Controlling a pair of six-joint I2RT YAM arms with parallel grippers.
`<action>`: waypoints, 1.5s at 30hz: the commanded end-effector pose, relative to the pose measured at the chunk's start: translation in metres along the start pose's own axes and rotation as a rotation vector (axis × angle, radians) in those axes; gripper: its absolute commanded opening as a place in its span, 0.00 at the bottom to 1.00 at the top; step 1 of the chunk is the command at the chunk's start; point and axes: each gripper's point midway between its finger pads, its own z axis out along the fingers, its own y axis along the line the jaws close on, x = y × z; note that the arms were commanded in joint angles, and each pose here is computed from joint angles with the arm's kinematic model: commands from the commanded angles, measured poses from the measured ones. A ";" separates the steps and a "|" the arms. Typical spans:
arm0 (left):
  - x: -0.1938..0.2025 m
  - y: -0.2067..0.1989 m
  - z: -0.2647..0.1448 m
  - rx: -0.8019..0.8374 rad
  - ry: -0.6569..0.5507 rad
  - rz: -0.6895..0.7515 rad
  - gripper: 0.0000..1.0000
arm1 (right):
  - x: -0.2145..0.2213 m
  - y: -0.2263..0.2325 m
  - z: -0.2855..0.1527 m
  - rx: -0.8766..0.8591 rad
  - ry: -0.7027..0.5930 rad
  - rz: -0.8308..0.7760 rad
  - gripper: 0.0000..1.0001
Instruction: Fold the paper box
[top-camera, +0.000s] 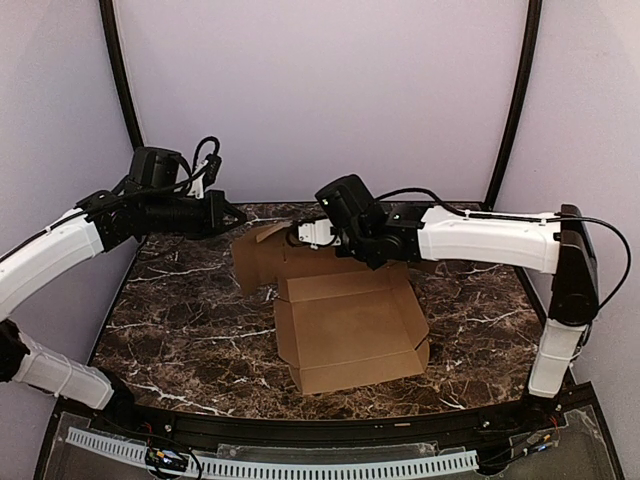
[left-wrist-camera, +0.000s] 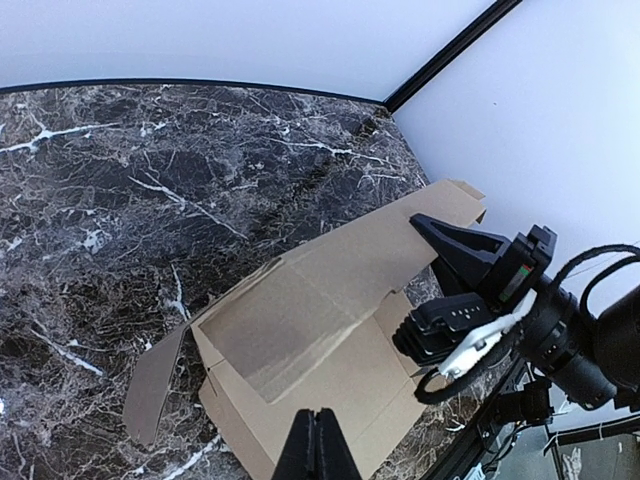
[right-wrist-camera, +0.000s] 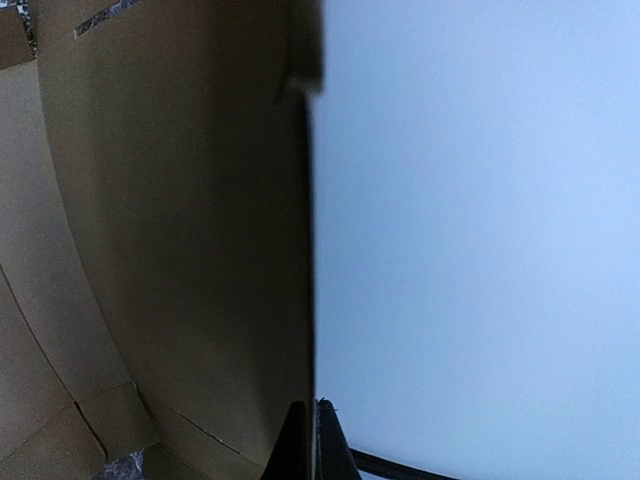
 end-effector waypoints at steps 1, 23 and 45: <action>-0.015 -0.007 0.005 0.024 -0.041 -0.052 0.01 | 0.001 -0.018 -0.014 0.057 -0.014 0.106 0.00; 0.003 0.020 0.079 -0.064 0.017 -0.195 0.01 | -0.010 -0.025 -0.022 0.064 -0.036 0.236 0.00; -0.006 -0.022 0.117 0.022 -0.005 -0.232 0.01 | -0.028 0.018 -0.024 -0.069 -0.065 0.352 0.00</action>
